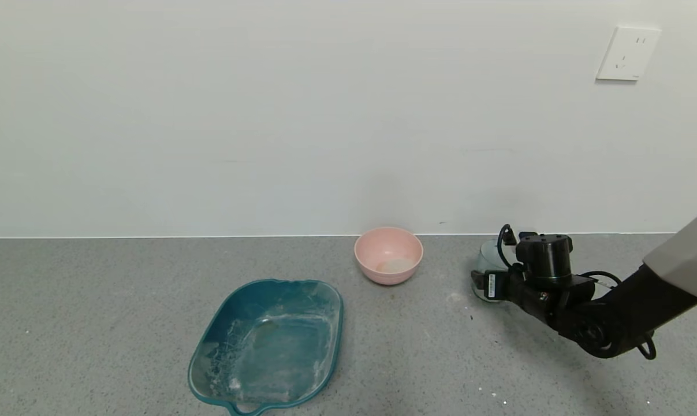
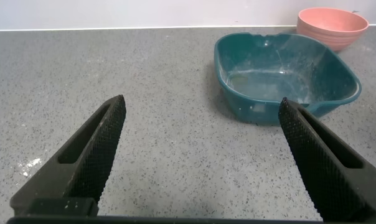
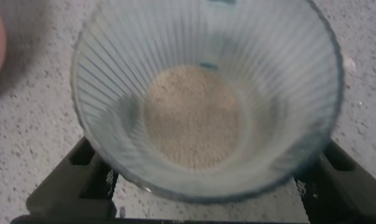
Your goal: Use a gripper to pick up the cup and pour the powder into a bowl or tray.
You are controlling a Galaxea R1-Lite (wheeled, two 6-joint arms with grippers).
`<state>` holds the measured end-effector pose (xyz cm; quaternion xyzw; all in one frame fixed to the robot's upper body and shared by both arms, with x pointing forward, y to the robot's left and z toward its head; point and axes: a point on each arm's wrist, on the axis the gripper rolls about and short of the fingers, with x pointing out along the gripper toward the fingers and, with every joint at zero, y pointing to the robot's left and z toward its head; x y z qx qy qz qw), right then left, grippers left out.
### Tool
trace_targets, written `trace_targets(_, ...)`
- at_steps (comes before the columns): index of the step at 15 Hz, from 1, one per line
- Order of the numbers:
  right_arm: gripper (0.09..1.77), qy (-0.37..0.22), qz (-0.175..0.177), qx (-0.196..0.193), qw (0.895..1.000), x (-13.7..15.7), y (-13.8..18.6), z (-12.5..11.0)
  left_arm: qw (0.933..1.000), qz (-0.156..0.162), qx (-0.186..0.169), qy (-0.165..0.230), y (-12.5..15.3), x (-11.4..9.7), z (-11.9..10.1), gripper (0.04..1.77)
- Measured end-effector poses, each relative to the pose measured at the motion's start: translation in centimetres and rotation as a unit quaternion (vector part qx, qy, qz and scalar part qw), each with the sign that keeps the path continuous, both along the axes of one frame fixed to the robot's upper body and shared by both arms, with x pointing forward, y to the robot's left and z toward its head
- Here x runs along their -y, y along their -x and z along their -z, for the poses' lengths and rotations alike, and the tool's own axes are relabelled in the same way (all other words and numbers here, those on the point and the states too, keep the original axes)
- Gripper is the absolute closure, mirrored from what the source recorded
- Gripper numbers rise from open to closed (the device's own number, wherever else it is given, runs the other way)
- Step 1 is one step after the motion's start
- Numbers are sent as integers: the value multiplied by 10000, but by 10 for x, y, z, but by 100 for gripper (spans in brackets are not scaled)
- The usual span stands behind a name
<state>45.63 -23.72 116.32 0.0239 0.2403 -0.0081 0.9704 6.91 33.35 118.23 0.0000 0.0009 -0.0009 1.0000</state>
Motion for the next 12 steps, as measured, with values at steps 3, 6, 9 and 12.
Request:
trace_targets(3, 21, 4, -179, -407, 9990, 3, 10, -9, 10000, 0, 0, 0, 0, 0, 0, 5)
trace_targets(6, 19, -21, -367, -845, 9957, 8, 28, -29, 10000, 0, 0, 0, 0, 0, 0, 5)
trace_targets(9, 18, 10, -458, -1194, 9918, 14, 55, -60, 10000, 0, 0, 0, 0, 0, 0, 5)
trace_targets(12, 17, -63, -631, -1250, 9901, 22, 88, -99, 10000, 0, 0, 0, 0, 0, 0, 5)
